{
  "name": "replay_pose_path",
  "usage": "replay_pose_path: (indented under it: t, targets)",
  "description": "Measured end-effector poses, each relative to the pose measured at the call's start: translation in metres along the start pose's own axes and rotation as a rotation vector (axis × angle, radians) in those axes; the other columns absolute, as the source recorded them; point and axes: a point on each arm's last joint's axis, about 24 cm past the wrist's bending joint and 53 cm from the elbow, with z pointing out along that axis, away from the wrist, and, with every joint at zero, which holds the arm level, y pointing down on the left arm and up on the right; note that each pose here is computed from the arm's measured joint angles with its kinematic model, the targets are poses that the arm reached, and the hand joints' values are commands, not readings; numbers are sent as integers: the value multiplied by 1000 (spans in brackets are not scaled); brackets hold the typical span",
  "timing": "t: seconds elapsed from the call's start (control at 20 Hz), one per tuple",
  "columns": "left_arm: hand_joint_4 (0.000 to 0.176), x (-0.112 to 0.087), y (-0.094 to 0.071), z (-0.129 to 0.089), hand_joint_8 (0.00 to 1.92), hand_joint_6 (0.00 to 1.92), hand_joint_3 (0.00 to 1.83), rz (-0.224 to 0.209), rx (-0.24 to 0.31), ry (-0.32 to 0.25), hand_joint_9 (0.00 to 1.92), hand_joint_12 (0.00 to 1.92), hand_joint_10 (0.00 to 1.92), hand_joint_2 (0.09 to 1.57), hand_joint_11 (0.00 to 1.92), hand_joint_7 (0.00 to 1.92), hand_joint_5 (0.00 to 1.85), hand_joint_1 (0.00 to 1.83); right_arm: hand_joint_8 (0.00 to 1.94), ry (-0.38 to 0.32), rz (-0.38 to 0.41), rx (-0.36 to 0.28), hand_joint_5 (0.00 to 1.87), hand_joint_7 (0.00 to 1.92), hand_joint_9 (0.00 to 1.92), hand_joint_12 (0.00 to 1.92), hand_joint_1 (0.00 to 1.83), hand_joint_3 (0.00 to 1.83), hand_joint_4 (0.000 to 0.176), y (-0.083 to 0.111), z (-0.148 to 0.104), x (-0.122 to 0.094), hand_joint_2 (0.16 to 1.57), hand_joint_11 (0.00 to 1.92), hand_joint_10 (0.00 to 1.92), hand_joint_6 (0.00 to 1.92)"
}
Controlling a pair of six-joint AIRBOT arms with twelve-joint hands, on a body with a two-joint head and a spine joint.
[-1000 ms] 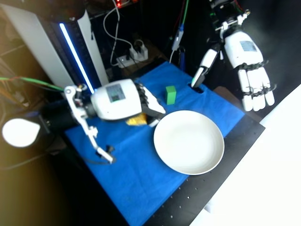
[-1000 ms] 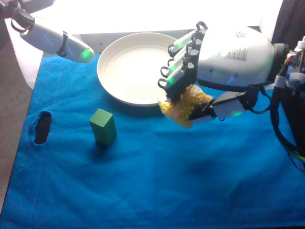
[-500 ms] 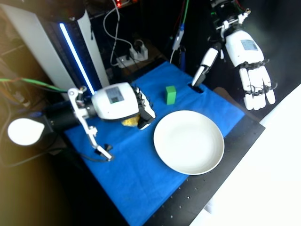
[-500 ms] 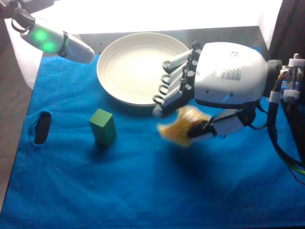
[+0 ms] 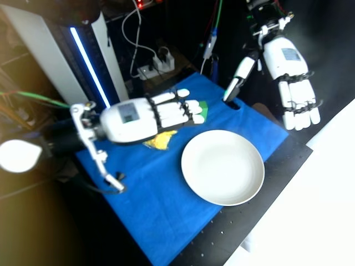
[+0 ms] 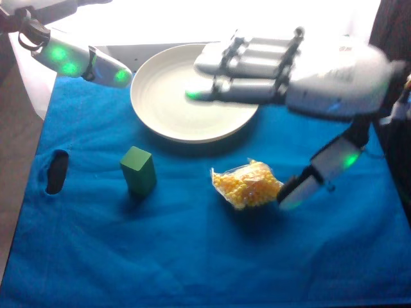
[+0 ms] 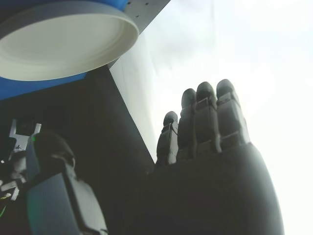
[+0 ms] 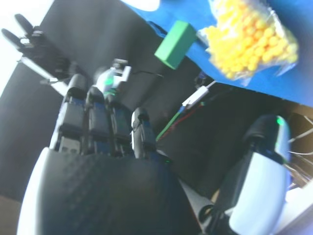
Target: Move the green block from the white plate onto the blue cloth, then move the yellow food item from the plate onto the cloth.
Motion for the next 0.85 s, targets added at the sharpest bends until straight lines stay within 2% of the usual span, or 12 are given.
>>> replay_pose_path:
  t: [0.05, 0.1, 0.15, 0.25, 0.35, 0.45, 0.5, 0.55, 0.7, 0.75, 0.8, 0.85]
  targets:
    - [162, 0, -2, -3, 3, 0, 0, -22, 17, -10, 24, 7, 4, 764, 16, 91, 0, 566, 0, -29, 13, 11, 0, 0, 9, 458, 620, 3, 174, -3, -4, -10, 624, 0, 2, 0]
    - [141, 1, -5, -10, 11, 0, 0, -65, 46, -28, 55, 23, 16, 759, 54, 114, 0, 545, 0, -87, 46, 30, 0, 0, 13, 483, 616, 0, 173, -8, -9, -27, 629, 0, 2, 0]
    - [150, 5, -6, -15, 9, 0, 0, -95, 60, -34, 62, 27, 16, 765, 63, 115, 0, 524, 0, -131, 77, 40, 0, 0, 2, 404, 629, 1, 175, -11, -10, -37, 636, 0, 0, 0]
    - [163, 7, -17, -23, 0, 0, 3, -119, 106, -49, 31, 13, 1, 784, 33, 81, 0, 495, 0, -208, 122, 26, 0, 0, 0, 316, 660, 5, 176, -9, -12, -54, 680, 0, 0, 0]
    - [146, -8, -35, -34, 5, 0, 9, -130, 175, -110, 48, 17, 7, 804, 41, 95, 0, 346, 0, -256, 152, 6, 0, 0, 22, 407, 570, 1, 176, -5, -12, -63, 615, 0, 0, 0]
    - [130, -23, -54, -48, 12, 0, 1, -136, 253, -175, 40, 12, 14, 795, 26, 87, 0, 385, 4, -302, 171, 5, 0, 13, 53, 417, 556, 4, 175, -6, -16, -75, 618, 0, 9, 0]
    - [133, -25, -62, -52, 15, 0, 7, -139, 285, -194, 66, 34, 20, 813, 74, 105, 0, 384, 4, -337, 187, 9, 0, 41, 86, 558, 540, 0, 156, -9, -19, -84, 624, 0, 4, 0]
    - [103, -25, -70, -55, 14, 0, 8, -140, 310, -207, 82, 38, 24, 819, 79, 110, 0, 401, 1, -376, 202, 8, 0, 77, 99, 650, 552, 0, 138, -10, -24, -93, 604, 0, 2, 0]
    - [150, -33, -81, -77, 3, 0, 0, -176, 366, -282, 13, 0, 0, 764, 0, 43, 0, 392, 0, -478, 207, -18, 0, 45, 101, 665, 565, 0, 172, -7, -37, -126, 573, 28, 2, 0]
    - [159, -38, -78, -90, 12, 0, 0, -185, 365, -315, 7, 0, 0, 766, 0, 66, 0, 432, 0, -504, 199, -29, 0, 42, 92, 641, 549, 0, 175, -4, -40, -136, 571, 5, 0, 0]
    - [159, -53, -73, -112, 0, 0, 24, -164, 355, -380, 0, 0, 0, 847, 0, 2, 0, 393, 5, -556, 194, -49, 0, 82, 100, 611, 567, 0, 157, 1, -49, -154, 563, 0, 2, 0]
    - [159, -57, -72, -115, 0, 0, 24, -161, 356, -394, 0, 0, 0, 847, 0, 2, 0, 393, 5, -568, 195, -53, 0, 82, 100, 611, 567, 0, 157, 2, -50, -157, 563, 0, 2, 0]
